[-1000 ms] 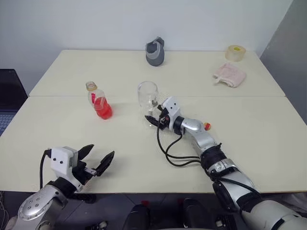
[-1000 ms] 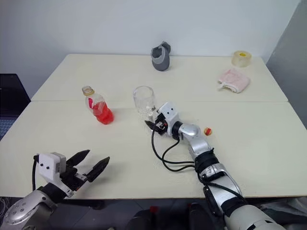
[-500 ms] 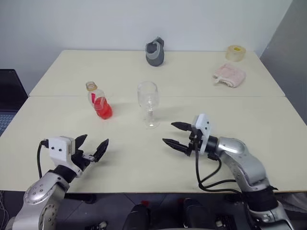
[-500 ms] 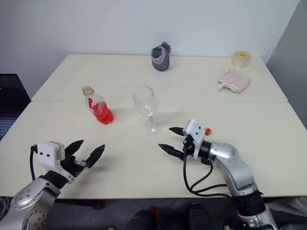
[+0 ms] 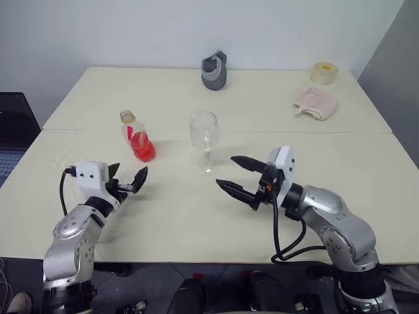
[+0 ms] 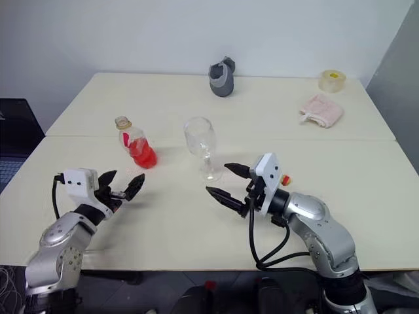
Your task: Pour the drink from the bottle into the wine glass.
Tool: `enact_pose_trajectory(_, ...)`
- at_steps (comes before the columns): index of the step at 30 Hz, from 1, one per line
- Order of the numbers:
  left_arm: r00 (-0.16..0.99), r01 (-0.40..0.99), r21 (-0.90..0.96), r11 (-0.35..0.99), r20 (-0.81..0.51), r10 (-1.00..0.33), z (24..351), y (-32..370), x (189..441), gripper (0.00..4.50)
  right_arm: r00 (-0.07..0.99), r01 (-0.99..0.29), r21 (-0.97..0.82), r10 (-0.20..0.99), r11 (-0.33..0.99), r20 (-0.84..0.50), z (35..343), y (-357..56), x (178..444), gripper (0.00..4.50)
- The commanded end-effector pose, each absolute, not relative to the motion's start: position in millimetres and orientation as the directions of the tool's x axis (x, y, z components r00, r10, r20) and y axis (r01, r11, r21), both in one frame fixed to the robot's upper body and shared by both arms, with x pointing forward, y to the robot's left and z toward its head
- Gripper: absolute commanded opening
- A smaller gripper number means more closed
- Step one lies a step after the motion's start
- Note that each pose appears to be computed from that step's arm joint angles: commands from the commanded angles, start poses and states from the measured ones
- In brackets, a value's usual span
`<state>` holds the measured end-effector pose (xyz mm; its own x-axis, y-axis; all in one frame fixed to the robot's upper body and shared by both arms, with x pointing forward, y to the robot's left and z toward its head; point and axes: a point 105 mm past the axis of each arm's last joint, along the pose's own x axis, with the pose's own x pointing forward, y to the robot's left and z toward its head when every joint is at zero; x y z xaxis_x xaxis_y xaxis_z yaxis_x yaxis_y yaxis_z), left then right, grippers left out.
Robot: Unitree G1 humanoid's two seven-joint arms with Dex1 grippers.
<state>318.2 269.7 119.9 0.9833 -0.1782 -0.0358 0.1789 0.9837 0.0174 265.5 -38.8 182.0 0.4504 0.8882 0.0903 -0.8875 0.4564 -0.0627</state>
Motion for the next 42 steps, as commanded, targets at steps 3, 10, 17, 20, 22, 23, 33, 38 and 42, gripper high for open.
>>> enact_pose_trajectory(3,0.981,0.193,0.091,0.977,-0.005,-0.194,131.4,276.0,326.6,4.5,0.402,-0.896,-0.13,0.901,0.423,0.16,201.2,-39.8,254.3,3.84)
enact_pose_trajectory(10,0.974,0.224,0.14,0.965,0.011,-0.227,137.5,274.1,340.6,4.5,0.398,-0.896,-0.14,0.903,0.421,0.165,202.1,-40.6,253.6,3.84)
enact_pose_trajectory(17,0.968,0.24,0.149,0.959,0.037,-0.248,144.2,269.9,361.4,4.5,0.42,-0.886,-0.142,0.894,0.441,0.155,201.3,-47.6,258.7,3.84)
enact_pose_trajectory(20,0.968,0.236,0.148,0.96,0.052,-0.246,148.8,270.6,368.2,4.5,0.424,-0.885,-0.138,0.893,0.444,0.152,200.4,-48.5,258.6,3.84)
enact_pose_trajectory(22,0.966,0.239,0.151,0.959,0.06,-0.25,152.1,270.2,374.3,4.5,0.425,-0.885,-0.137,0.893,0.444,0.148,199.4,-48.7,258.0,3.84)
enact_pose_trajectory(23,0.965,0.24,0.151,0.959,0.066,-0.252,154.1,269.9,377.1,4.5,0.426,-0.885,-0.137,0.893,0.445,0.148,199.2,-48.7,257.8,3.84)
enact_pose_trajectory(33,0.954,0.269,0.156,0.95,0.089,-0.285,157.9,262.4,396.3,4.5,0.439,-0.879,-0.135,0.887,0.457,0.145,201.3,-51.1,259.8,3.84)
enact_pose_trajectory(38,0.96,0.237,0.153,0.959,0.117,-0.256,160.0,266.7,406.4,4.5,0.445,-0.877,-0.131,0.884,0.463,0.144,201.2,-52.0,259.6,3.84)
enact_pose_trajectory(42,0.96,0.228,0.154,0.961,0.132,-0.249,162.7,269.8,411.5,4.5,0.448,-0.876,-0.128,0.882,0.465,0.144,200.9,-52.2,259.0,3.84)
